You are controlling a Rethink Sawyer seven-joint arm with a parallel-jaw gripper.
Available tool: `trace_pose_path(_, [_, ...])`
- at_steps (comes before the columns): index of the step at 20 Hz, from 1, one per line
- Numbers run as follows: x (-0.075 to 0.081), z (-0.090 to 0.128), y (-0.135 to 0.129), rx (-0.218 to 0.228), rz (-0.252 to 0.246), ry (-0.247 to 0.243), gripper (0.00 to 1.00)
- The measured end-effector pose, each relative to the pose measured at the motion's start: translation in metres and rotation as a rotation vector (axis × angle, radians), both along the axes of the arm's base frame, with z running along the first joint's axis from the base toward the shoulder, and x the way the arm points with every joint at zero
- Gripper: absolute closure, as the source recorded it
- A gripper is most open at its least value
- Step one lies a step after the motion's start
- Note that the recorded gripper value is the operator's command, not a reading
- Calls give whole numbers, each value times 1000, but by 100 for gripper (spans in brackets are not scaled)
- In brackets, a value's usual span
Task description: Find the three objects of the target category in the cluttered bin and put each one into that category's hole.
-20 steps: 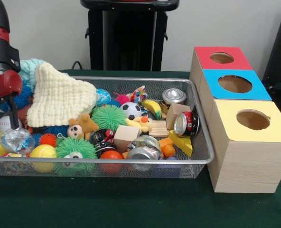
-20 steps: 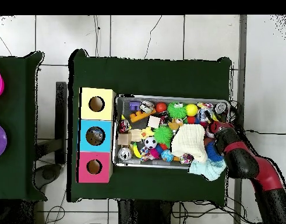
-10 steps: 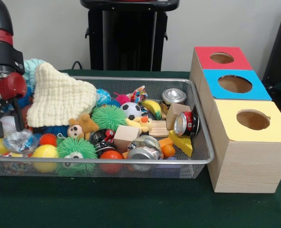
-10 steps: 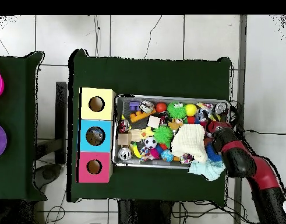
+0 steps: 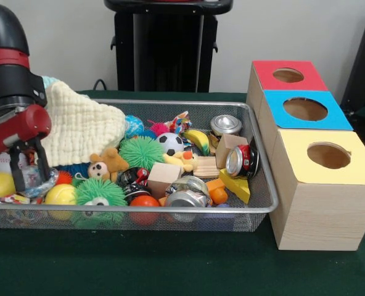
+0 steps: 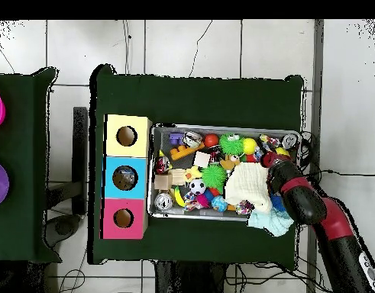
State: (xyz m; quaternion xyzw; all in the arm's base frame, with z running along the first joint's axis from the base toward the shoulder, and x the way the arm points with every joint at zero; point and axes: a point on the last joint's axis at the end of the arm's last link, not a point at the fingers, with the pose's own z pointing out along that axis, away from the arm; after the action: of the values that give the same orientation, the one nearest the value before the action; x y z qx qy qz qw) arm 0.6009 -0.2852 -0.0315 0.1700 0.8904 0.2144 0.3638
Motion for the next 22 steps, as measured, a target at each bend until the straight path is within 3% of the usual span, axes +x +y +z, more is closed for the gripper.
trace_pose_path(8, [16,6,22,46,13,11,0])
trace_pose_path(22, [18,17,13,74,-13,18,0])
